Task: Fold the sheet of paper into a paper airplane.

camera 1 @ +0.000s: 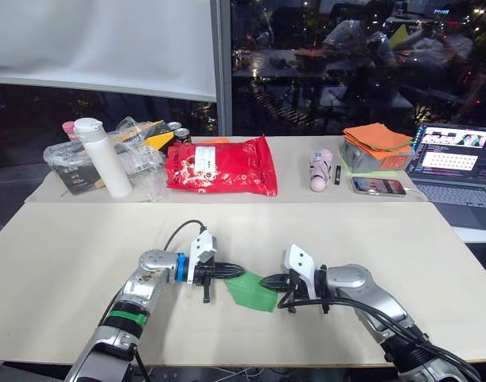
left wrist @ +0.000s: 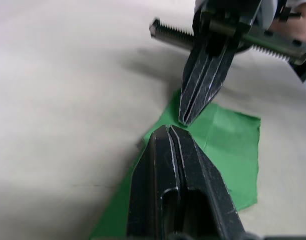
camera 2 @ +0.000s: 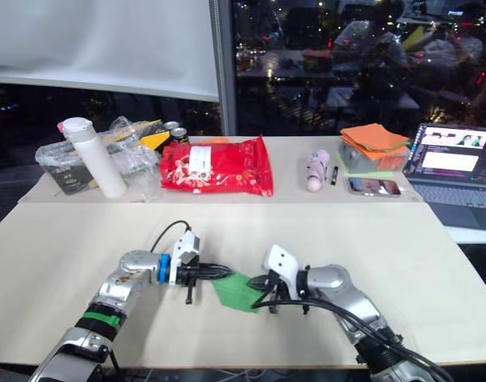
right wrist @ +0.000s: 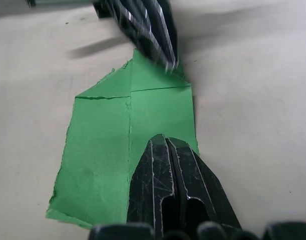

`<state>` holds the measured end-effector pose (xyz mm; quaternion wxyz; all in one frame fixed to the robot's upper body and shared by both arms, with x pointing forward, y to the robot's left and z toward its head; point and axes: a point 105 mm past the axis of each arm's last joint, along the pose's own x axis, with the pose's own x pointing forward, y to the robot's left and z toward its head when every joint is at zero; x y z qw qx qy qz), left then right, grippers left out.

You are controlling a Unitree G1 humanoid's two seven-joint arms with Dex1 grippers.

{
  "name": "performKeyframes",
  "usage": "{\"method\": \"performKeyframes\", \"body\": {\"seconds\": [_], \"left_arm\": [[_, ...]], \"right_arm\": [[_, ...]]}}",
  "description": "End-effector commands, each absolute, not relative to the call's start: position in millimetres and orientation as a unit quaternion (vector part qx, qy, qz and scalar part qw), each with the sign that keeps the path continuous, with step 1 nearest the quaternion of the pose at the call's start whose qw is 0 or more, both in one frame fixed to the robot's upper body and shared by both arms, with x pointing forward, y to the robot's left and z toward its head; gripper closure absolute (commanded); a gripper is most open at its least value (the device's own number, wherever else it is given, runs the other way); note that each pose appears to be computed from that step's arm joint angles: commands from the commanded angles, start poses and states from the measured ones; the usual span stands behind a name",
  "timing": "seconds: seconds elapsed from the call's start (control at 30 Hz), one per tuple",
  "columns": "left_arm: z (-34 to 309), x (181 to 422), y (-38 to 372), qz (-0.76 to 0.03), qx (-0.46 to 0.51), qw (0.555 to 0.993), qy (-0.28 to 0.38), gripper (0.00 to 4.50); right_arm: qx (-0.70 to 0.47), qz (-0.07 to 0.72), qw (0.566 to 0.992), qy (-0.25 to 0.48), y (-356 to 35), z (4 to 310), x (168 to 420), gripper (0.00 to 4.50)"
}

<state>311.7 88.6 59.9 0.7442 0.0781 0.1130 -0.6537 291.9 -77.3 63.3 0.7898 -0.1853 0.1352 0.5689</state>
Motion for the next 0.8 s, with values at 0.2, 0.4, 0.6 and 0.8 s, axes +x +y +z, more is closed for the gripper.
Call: {"method": "performKeyframes", "body": {"seconds": [0.2,0.4,0.6,0.8], "left_arm": [[39,304,96,-0.667,0.126,0.723,0.130,4.50],[38,306,100,-0.661,0.124,0.728,0.134,4.50],[41,313,105,-0.653,0.120,0.736,0.133,4.50],[42,317,107,-0.651,0.126,0.736,0.135,4.50]], "right_arm": [[-0.174,0.568,0.798,0.101,-62,83,289,4.49],[-0.157,0.578,0.794,0.104,-44,85,284,4.49],[-0.165,0.571,0.793,0.130,-45,67,283,4.49],[-0.155,0.561,0.803,0.128,-56,76,284,4.49]]}}
